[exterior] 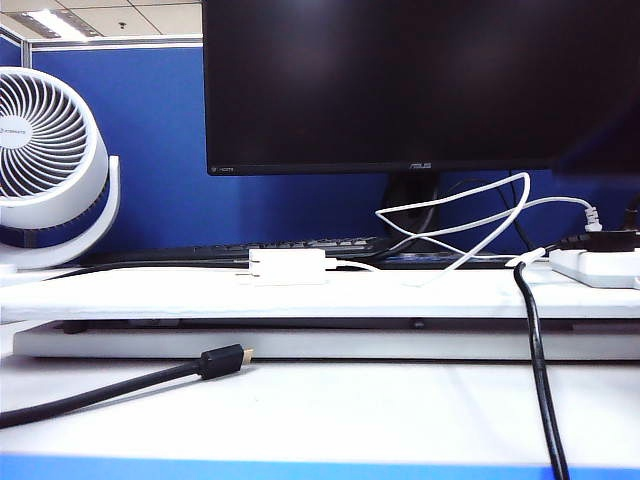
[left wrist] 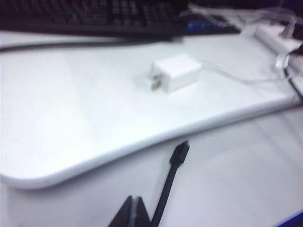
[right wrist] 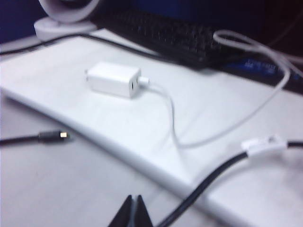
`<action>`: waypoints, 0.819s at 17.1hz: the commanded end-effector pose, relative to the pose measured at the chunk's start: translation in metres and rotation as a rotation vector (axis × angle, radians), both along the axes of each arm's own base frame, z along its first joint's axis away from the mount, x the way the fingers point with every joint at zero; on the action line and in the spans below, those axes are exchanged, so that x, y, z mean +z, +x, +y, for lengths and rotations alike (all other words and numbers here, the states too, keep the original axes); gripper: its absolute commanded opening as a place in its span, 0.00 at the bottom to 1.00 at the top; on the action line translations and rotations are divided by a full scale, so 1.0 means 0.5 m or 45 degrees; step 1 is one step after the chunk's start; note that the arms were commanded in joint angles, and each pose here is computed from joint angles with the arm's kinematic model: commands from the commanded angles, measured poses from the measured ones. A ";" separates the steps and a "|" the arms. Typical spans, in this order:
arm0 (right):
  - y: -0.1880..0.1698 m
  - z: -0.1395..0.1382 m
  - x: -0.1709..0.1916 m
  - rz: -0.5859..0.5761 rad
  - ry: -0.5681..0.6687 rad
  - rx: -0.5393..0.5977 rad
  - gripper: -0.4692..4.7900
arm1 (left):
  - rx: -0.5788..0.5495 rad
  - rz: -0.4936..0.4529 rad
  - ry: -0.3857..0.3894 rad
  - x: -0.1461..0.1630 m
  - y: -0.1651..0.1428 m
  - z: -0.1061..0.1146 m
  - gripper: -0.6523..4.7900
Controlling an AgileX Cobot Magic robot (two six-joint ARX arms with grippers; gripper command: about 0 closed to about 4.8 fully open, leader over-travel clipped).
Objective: Pick up the Type-C charging cable and the charging base, insert one end of the Type-C charger into the corresponding slot on the base, and finally place the plugged-in charger back on the table.
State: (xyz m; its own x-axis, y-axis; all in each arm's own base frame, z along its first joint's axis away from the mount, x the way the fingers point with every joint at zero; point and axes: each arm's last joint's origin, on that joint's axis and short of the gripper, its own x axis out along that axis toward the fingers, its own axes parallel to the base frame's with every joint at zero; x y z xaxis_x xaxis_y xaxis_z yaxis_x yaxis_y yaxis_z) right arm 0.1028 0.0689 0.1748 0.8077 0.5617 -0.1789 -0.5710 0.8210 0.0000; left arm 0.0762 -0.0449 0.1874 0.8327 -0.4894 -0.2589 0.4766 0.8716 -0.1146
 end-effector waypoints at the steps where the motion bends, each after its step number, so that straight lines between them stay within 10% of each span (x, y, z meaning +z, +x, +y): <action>1: -0.005 -0.004 -0.053 0.063 -0.029 -0.004 0.09 | -0.016 0.003 0.020 -0.049 0.012 -0.007 0.11; 10: -0.010 -0.013 -0.086 0.186 -0.150 -0.113 0.09 | -0.025 0.025 0.092 -0.090 0.016 -0.010 0.11; 14: -0.016 -0.068 -0.039 -0.092 0.048 -0.356 0.09 | 0.035 -0.081 0.030 -0.075 0.014 0.002 0.11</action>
